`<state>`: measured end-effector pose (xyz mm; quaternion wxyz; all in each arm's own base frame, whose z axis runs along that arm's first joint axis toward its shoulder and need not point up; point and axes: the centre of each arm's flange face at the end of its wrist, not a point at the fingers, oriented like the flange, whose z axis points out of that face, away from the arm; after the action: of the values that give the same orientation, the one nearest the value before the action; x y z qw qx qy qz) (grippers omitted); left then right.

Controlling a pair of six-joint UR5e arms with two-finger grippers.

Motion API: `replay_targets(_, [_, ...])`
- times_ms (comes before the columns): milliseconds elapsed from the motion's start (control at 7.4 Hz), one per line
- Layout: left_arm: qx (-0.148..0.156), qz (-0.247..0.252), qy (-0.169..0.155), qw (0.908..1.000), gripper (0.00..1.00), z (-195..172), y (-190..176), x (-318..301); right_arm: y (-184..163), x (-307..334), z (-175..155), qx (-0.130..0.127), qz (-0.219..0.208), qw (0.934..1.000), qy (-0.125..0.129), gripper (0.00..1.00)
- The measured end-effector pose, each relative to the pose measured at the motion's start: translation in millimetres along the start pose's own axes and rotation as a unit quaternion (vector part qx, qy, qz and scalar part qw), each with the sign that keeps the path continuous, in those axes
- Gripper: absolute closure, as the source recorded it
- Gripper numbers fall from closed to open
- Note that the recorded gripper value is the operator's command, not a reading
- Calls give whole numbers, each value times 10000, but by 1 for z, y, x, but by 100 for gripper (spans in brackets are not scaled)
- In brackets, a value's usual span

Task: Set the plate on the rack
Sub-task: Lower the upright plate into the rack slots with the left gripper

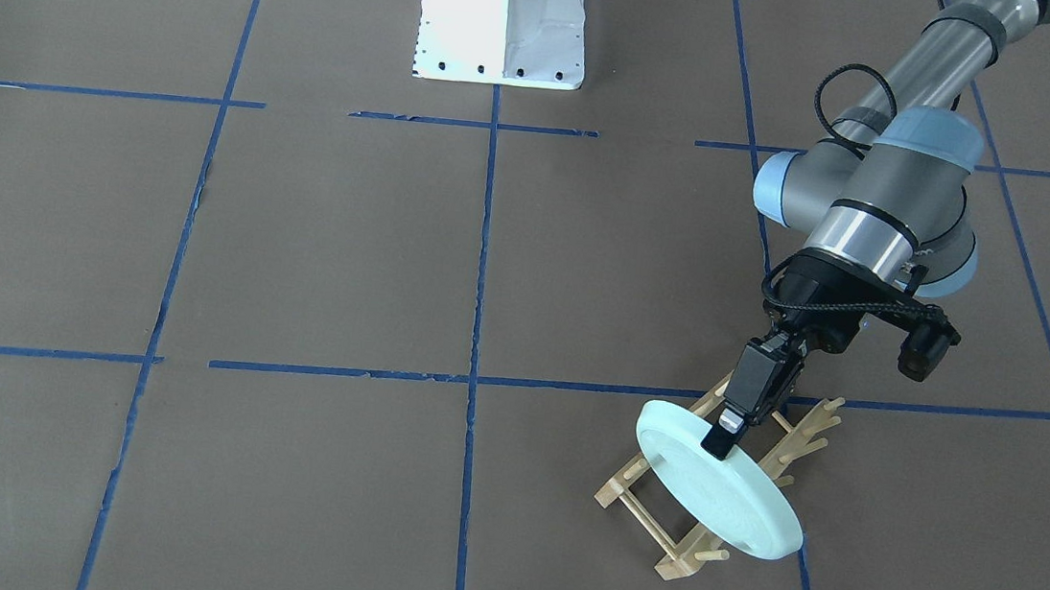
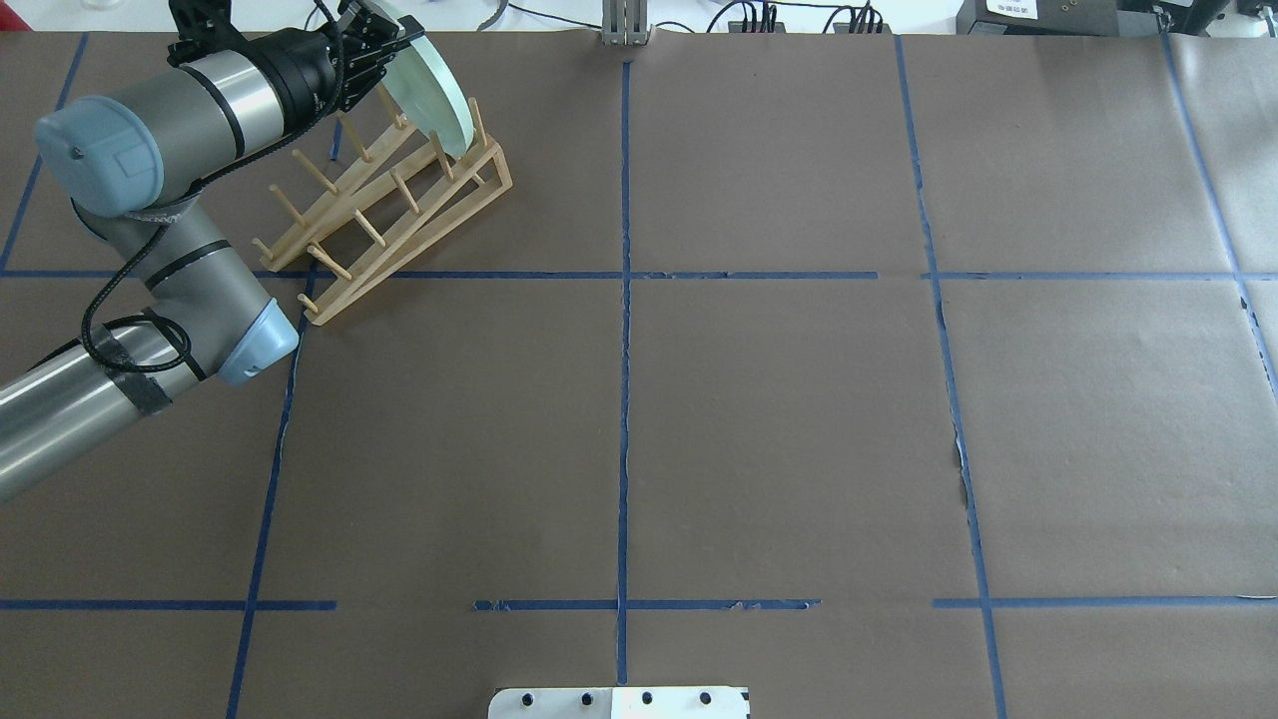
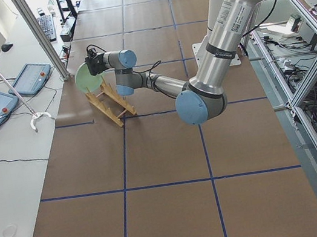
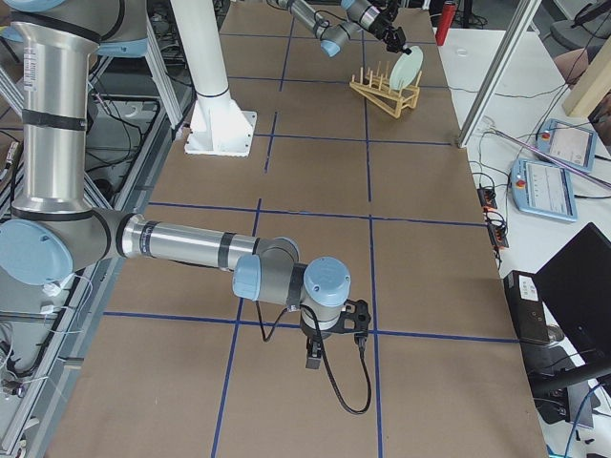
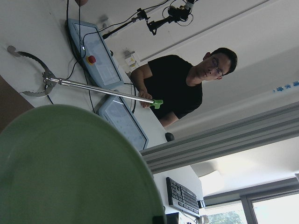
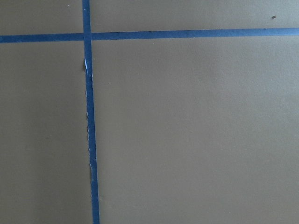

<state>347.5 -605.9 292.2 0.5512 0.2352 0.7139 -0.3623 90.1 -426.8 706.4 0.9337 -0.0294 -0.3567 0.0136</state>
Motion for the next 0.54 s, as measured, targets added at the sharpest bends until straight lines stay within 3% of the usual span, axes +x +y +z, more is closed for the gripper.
replay_targets(270, [-15, 7, -21, 10000, 100, 1, 3, -3, 0, 0, 0, 0, 0, 10000, 0, 0])
replay_targets(405, [-17, 10, -35, 10000, 80, 1, 3, -4, 0, 0, 0, 0, 0, 10000, 0, 0])
replay_targets(541, [-17, 11, -57, 10000, 26, 2, 4, -7, 0, 0, 0, 0, 0, 10000, 0, 0])
